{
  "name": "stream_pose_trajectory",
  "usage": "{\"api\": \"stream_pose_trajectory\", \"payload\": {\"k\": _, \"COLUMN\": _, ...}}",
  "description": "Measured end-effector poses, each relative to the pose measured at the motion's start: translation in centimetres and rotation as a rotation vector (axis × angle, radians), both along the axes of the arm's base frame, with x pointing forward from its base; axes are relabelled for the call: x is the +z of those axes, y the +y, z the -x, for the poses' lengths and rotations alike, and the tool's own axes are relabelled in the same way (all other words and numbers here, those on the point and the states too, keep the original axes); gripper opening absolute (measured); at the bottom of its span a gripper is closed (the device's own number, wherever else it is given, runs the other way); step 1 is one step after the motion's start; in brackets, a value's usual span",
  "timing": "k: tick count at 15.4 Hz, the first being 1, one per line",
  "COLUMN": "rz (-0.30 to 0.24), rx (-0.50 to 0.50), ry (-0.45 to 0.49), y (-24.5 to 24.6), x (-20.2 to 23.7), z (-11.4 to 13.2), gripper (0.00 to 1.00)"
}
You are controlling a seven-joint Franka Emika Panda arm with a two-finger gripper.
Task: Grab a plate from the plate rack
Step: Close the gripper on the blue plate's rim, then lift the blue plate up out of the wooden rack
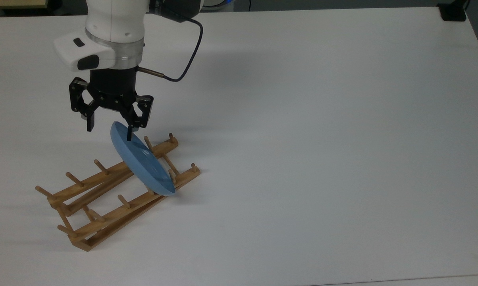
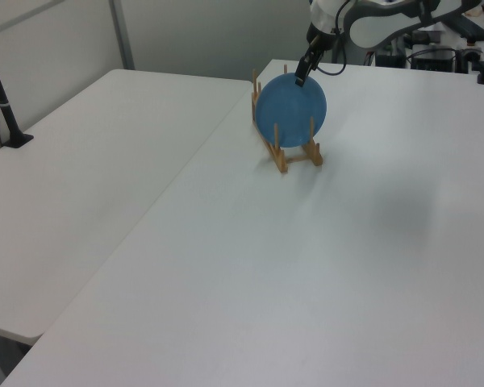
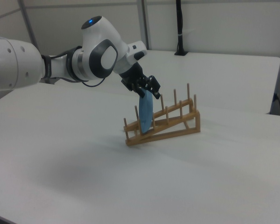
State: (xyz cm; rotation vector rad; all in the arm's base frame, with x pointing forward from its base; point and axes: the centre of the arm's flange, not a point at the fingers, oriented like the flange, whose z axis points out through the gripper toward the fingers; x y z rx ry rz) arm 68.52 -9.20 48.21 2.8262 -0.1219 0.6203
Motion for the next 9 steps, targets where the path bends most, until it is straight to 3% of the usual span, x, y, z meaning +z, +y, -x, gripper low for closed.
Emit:
{"api": "stream_pose_trajectory", "payload": {"k": 3, "rz": 0.000, "rx": 0.002, "ry": -0.005, "y": 0.02, "x": -0.22, "z": -0.14, "gripper": 0.56}}
{"api": "stream_pose_trajectory", "payload": {"k": 5, "rz": 0.000, "rx": 0.002, "ry": -0.006, "y": 0.02, "x": -0.13, "z": -0.16, "gripper": 0.50}}
{"api": "stream_pose_trajectory", "payload": {"k": 7, "rz": 0.000, "rx": 0.001, "ry": -0.007, "y": 0.05, "x": -0.10, "z": -0.17, "gripper": 0.26}}
{"api": "stream_pose_trajectory", "payload": {"k": 9, "rz": -0.001, "rx": 0.000, "ry": -0.008, "y": 0.03, "x": -0.09, "z": -0.17, "gripper": 0.25}}
